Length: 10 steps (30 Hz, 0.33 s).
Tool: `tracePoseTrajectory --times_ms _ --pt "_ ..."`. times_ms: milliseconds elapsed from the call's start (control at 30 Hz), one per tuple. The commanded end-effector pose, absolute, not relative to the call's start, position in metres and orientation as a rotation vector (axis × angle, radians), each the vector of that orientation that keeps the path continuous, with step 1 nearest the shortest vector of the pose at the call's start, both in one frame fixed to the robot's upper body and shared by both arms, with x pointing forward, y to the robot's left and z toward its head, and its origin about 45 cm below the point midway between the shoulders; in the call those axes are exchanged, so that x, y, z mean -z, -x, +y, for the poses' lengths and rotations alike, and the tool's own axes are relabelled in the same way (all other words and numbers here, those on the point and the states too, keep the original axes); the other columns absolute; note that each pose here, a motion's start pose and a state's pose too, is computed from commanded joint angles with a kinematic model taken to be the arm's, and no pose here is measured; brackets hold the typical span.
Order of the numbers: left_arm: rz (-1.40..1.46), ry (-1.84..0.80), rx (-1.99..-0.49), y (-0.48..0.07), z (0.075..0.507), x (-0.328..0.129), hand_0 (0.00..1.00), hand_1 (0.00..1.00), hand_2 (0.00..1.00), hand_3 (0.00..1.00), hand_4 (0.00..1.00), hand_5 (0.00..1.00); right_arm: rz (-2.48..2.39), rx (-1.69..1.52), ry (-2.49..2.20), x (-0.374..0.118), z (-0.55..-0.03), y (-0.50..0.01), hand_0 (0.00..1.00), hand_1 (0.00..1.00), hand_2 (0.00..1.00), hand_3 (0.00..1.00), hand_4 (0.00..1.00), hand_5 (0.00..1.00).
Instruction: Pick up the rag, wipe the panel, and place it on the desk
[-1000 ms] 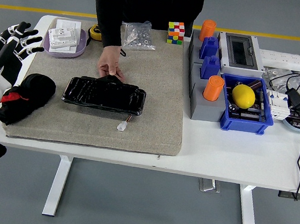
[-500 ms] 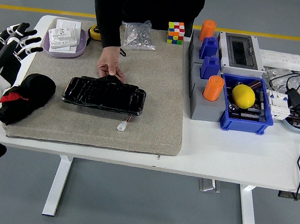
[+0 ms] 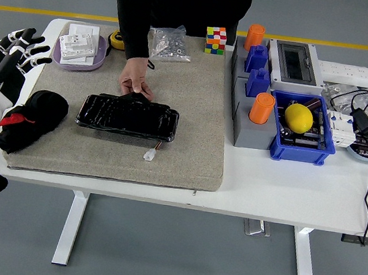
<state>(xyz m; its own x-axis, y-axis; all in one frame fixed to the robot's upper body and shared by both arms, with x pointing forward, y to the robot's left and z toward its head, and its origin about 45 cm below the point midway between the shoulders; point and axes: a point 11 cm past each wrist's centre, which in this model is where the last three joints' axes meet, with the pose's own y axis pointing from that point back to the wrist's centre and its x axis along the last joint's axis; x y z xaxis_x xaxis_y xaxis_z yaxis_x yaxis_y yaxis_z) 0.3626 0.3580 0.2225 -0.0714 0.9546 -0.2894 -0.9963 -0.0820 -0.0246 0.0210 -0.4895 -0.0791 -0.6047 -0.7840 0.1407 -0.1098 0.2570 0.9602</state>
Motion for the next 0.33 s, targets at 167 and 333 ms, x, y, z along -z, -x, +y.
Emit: tracePoseTrajectory --times_ms 167,333 --pt "0.2 0.253 -1.635 -0.3626 0.3585 -0.2222 0.428 0.548 0.558 0.556 0.753 0.317 -1.904 1.382 -0.809 0.0796 -0.4888 -0.0205 0.725 0.602 0.692 0.615 0.998 0.577" --pt "0.2 0.249 -1.635 -0.363 0.3586 -0.2221 0.428 0.548 0.558 0.556 0.753 0.317 -1.906 1.377 -0.812 0.0792 -0.4893 -0.0221 0.725 0.602 0.692 0.615 0.998 0.577"
